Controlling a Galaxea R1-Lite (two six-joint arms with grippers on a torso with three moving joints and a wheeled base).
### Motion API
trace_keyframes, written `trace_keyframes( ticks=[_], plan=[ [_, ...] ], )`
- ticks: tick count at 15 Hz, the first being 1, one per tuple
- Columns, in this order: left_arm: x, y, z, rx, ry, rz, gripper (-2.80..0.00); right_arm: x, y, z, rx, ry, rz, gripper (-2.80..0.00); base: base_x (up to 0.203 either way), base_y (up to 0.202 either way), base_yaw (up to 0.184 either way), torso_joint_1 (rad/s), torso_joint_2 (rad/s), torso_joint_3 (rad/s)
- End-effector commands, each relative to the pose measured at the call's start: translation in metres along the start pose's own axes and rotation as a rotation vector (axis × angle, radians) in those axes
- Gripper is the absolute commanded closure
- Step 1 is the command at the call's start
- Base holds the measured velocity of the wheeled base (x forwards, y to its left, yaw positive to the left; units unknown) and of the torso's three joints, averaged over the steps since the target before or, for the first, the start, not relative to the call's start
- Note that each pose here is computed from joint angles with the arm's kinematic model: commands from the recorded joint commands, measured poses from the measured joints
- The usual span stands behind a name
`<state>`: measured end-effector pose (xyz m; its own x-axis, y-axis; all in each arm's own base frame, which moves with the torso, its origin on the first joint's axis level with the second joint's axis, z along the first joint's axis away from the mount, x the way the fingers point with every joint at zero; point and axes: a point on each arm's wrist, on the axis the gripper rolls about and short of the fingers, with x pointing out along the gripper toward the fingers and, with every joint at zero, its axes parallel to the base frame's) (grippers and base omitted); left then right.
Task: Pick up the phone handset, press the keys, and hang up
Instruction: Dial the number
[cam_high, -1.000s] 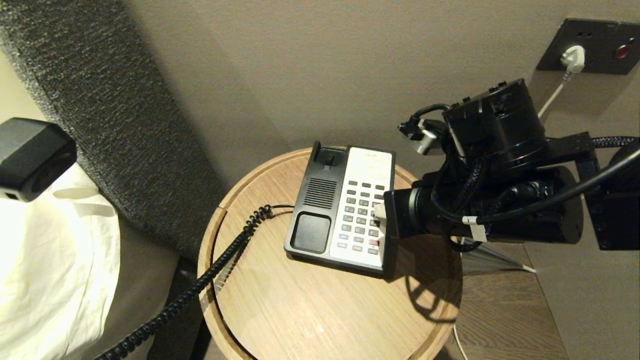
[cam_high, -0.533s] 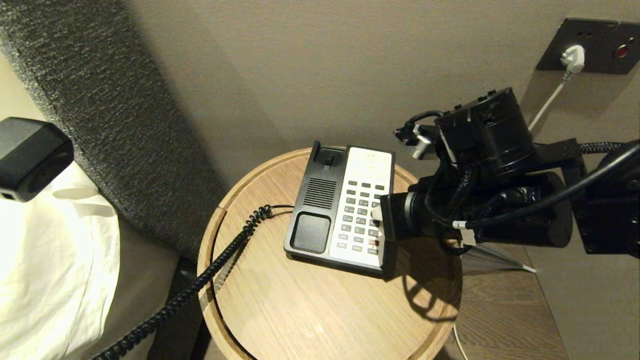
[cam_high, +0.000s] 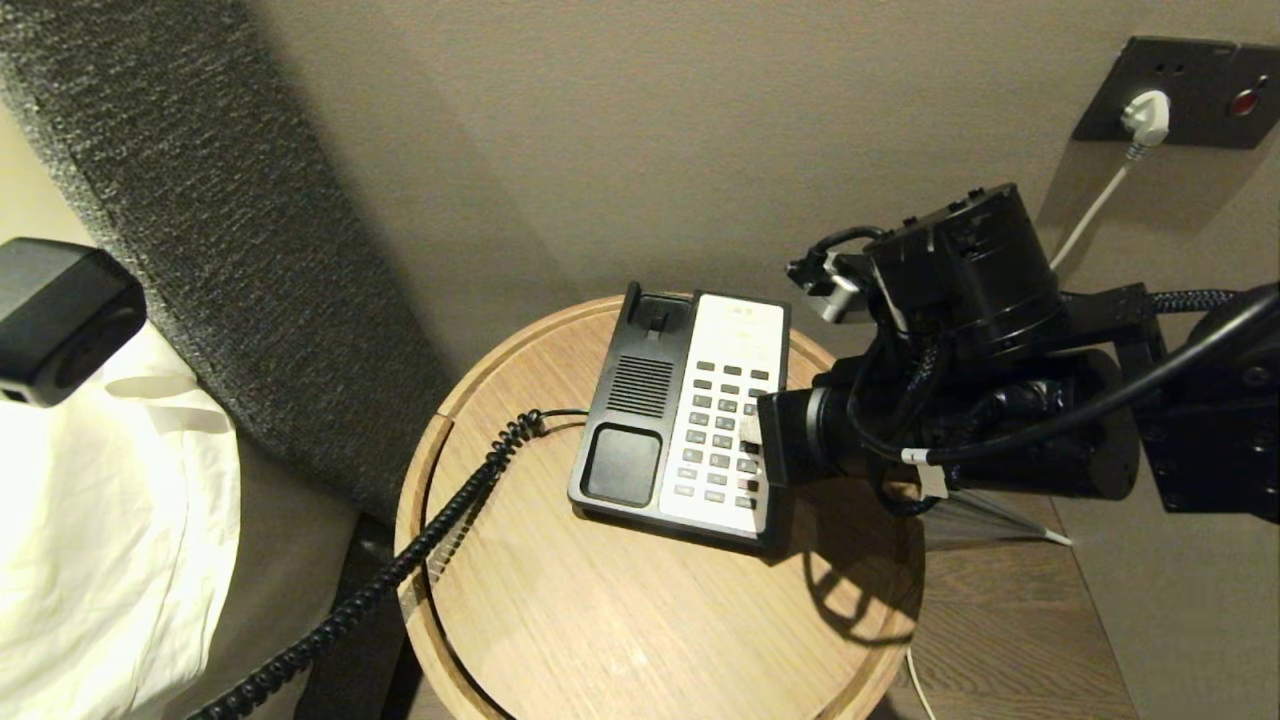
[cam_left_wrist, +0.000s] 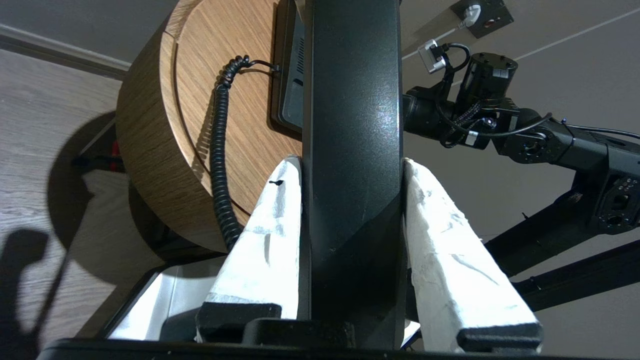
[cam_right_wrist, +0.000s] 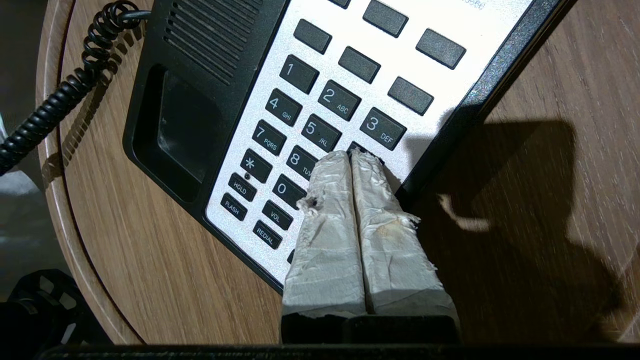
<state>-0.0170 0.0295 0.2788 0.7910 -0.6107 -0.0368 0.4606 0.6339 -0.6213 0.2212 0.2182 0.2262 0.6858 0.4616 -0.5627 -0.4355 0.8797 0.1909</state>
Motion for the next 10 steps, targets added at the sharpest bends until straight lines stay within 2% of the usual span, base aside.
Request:
trace_keyframes(
  ticks=[1,5,10],
  plan=[
    [0.000,0.001,-0.001,-0.004,0.001,0.002,0.00,-0.006,0.001,0.002,0.003,-0.014,0.009,0.00,0.000,0.000,0.000,0.000,0.00,0.000],
    [0.001,0.000,0.000,-0.004,0.002,0.003,0.00,-0.017,0.003,0.002,-0.003,-0.017,0.021,0.00,0.000,0.000,0.000,0.000,0.00,0.000],
    [-0.001,0.000,0.001,-0.003,-0.001,0.002,0.00,-0.010,0.002,-0.002,-0.005,0.006,0.010,0.00,0.000,0.000,0.000,0.000,0.00,0.000]
  ],
)
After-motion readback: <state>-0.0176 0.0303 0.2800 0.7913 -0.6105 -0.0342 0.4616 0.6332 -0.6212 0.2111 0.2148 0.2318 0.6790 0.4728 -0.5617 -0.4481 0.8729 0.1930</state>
